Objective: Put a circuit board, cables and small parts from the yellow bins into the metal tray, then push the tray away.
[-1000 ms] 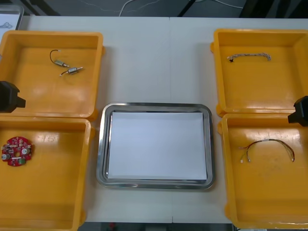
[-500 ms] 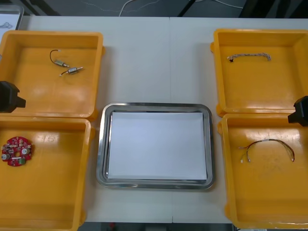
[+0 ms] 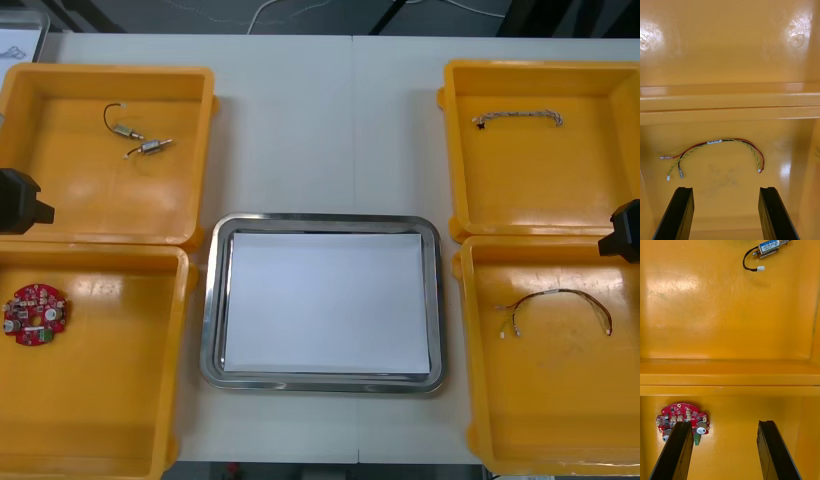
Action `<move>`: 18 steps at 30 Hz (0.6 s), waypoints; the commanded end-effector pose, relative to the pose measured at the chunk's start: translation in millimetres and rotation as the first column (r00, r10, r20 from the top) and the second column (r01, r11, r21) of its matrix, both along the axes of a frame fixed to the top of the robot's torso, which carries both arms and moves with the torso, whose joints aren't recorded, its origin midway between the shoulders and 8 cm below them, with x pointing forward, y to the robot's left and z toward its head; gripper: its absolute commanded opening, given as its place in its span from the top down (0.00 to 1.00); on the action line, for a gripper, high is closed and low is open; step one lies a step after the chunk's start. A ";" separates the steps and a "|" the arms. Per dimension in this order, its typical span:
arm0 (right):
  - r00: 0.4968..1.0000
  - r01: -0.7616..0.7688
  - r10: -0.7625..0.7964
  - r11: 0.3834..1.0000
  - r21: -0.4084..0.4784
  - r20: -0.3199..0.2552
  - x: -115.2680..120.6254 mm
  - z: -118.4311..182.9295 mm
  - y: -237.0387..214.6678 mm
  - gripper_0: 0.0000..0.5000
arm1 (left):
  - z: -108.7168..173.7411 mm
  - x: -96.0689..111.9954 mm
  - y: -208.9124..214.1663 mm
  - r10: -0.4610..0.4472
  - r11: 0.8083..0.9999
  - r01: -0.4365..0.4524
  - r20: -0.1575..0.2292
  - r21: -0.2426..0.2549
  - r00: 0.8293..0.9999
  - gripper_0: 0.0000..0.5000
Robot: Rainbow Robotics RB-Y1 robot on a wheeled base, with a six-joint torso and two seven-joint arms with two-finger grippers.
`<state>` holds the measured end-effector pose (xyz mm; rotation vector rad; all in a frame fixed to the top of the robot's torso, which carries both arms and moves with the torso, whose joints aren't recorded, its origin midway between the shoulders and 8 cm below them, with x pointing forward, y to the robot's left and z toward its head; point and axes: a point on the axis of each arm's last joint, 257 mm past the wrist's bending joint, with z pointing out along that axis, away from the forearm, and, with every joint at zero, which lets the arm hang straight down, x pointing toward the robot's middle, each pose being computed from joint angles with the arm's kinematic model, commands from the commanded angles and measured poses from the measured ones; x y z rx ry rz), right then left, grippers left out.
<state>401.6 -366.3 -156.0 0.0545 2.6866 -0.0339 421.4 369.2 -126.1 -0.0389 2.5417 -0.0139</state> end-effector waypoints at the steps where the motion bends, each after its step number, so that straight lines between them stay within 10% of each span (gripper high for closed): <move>1: 0.999 -0.016 0.016 1.000 -0.007 0.028 3.2 6.0 -3.2 0.00 | 1.9 -1.9 -3.3 -0.032 0.999 0.032 0.012 0.023 0.999 0.00; 18: 0.999 -0.016 0.016 1.000 -0.007 0.028 3.2 6.0 -3.2 0.00 | 1.9 -1.9 -3.3 -0.032 0.999 0.032 0.012 0.023 0.999 0.00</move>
